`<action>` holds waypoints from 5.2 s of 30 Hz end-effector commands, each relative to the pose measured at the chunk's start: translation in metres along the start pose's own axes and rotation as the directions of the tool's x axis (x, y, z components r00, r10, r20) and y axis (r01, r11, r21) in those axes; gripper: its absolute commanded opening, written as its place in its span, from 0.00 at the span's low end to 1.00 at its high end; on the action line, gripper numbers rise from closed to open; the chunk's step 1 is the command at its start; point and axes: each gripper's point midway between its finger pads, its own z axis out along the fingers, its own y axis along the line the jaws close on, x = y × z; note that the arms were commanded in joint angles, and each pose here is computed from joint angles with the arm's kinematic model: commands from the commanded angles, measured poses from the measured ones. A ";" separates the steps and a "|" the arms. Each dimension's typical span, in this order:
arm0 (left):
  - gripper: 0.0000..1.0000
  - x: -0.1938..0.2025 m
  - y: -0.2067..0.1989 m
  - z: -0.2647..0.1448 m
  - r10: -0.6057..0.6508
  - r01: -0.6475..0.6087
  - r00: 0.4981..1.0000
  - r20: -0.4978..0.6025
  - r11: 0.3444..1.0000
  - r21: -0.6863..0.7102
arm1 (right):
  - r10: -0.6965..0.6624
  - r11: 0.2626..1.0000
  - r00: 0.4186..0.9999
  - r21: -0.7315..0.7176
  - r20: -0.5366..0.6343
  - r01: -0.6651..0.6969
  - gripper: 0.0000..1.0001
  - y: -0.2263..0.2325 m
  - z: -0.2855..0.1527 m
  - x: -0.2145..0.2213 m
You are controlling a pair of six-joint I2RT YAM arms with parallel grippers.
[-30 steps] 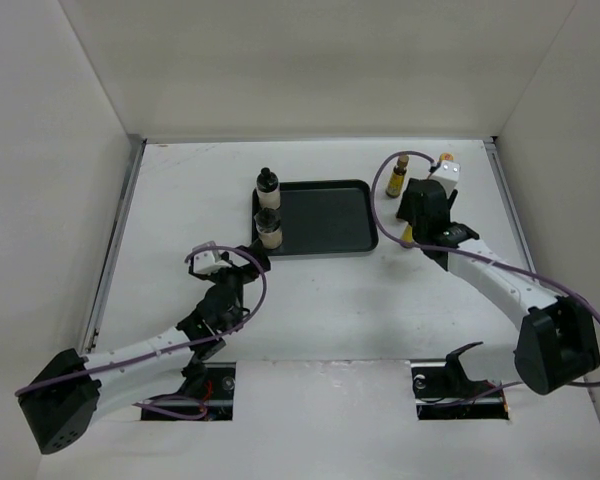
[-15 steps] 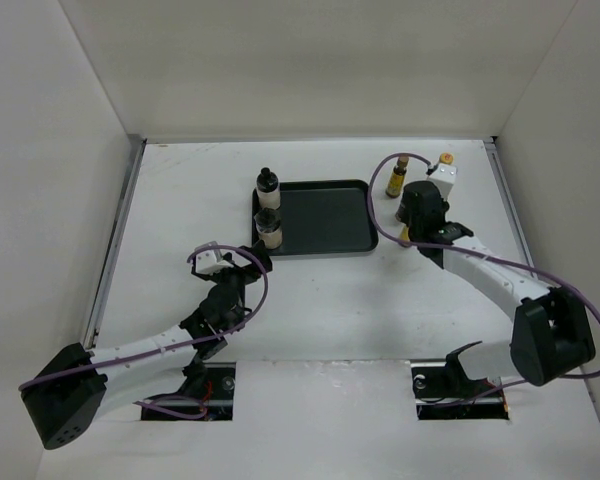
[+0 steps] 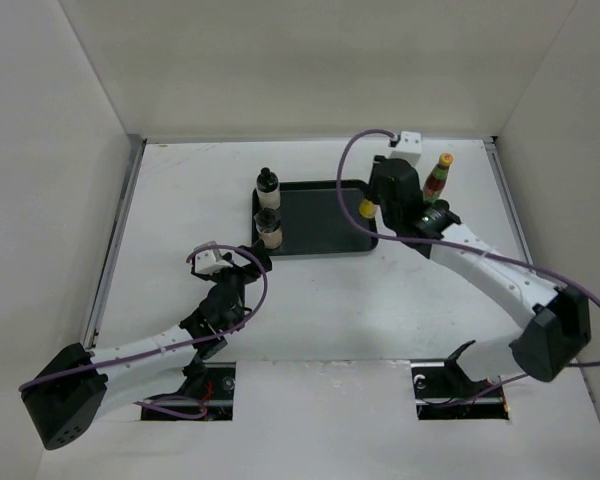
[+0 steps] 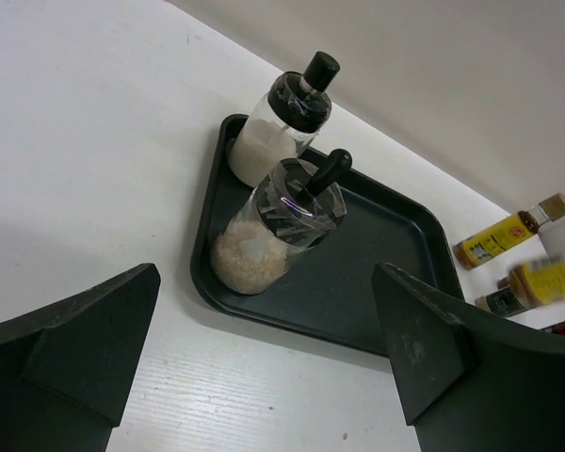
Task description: Organize the condiment bottles
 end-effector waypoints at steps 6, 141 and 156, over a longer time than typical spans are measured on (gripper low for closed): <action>1.00 -0.009 -0.001 0.000 -0.066 0.066 0.997 0.034 0.998 0.006 | 0.065 0.973 0.992 -0.229 0.108 -0.038 0.21 0.138 0.060 -0.039; 1.00 -0.004 0.008 0.010 -0.061 0.061 0.998 0.023 0.998 -0.012 | -0.029 0.934 0.999 -0.355 0.030 0.038 0.73 0.178 -0.007 0.064; 1.00 -0.003 0.006 0.009 -0.064 0.064 0.998 0.016 0.998 -0.003 | 0.051 0.979 0.999 0.196 -0.019 -0.047 0.82 -0.071 0.092 0.044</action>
